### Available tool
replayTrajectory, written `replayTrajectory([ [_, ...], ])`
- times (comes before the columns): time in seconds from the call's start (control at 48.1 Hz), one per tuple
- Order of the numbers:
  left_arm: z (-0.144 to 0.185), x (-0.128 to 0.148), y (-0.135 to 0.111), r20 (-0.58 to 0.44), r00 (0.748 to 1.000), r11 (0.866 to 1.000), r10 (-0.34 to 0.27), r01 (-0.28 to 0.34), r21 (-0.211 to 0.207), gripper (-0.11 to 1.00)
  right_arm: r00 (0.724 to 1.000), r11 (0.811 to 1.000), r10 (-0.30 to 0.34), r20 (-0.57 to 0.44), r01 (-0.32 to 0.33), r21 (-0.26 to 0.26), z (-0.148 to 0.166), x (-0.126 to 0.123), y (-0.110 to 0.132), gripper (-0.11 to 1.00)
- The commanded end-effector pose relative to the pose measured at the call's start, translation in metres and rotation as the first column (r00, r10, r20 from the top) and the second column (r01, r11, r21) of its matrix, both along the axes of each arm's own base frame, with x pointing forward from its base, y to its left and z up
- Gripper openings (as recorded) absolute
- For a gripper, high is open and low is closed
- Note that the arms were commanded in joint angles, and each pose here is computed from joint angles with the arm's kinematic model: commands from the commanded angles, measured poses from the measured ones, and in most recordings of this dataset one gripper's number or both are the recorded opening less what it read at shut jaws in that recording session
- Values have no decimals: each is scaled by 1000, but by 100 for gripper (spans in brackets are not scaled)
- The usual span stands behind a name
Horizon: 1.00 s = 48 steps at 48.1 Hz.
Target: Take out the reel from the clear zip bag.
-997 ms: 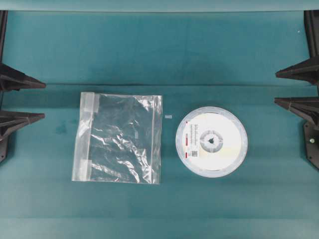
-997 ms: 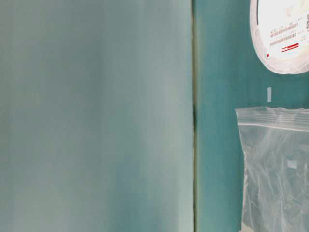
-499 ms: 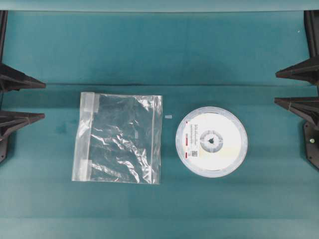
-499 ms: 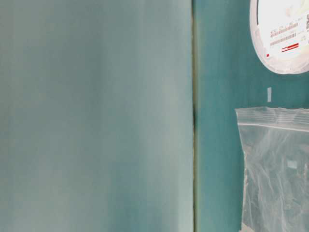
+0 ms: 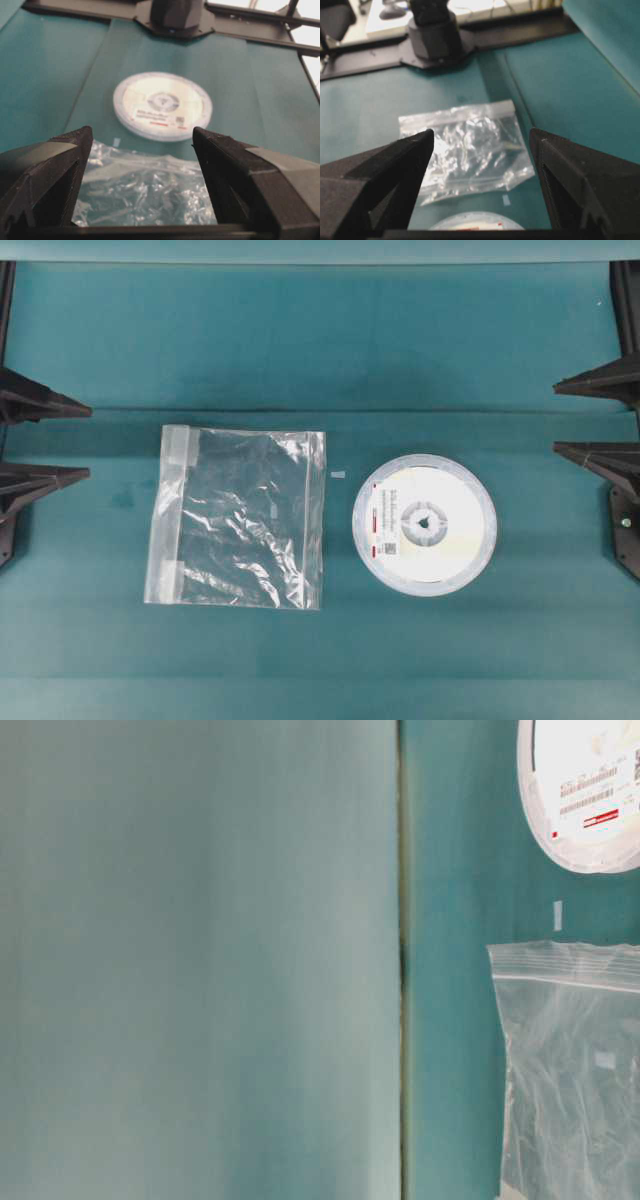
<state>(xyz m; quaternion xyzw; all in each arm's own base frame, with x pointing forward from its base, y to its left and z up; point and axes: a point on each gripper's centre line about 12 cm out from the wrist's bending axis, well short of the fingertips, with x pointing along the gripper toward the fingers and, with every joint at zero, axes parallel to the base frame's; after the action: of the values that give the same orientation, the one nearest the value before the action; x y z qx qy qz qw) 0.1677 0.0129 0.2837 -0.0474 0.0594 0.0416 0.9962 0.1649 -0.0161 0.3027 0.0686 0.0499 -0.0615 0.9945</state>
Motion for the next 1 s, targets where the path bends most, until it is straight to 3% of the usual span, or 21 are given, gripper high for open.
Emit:
replayTrajectory([
  [0.0, 10, 1, 0, 23, 1000, 1000, 0, 0, 5, 88, 1000, 1000, 9, 14, -9, -18, 5, 2, 1, 92],
  [0.976, 8, 2, 0, 16, 1000, 1000, 0, 0, 6, 88, 1000, 1000, 3, -9, -3, -13, 0, 1, 0, 92],
])
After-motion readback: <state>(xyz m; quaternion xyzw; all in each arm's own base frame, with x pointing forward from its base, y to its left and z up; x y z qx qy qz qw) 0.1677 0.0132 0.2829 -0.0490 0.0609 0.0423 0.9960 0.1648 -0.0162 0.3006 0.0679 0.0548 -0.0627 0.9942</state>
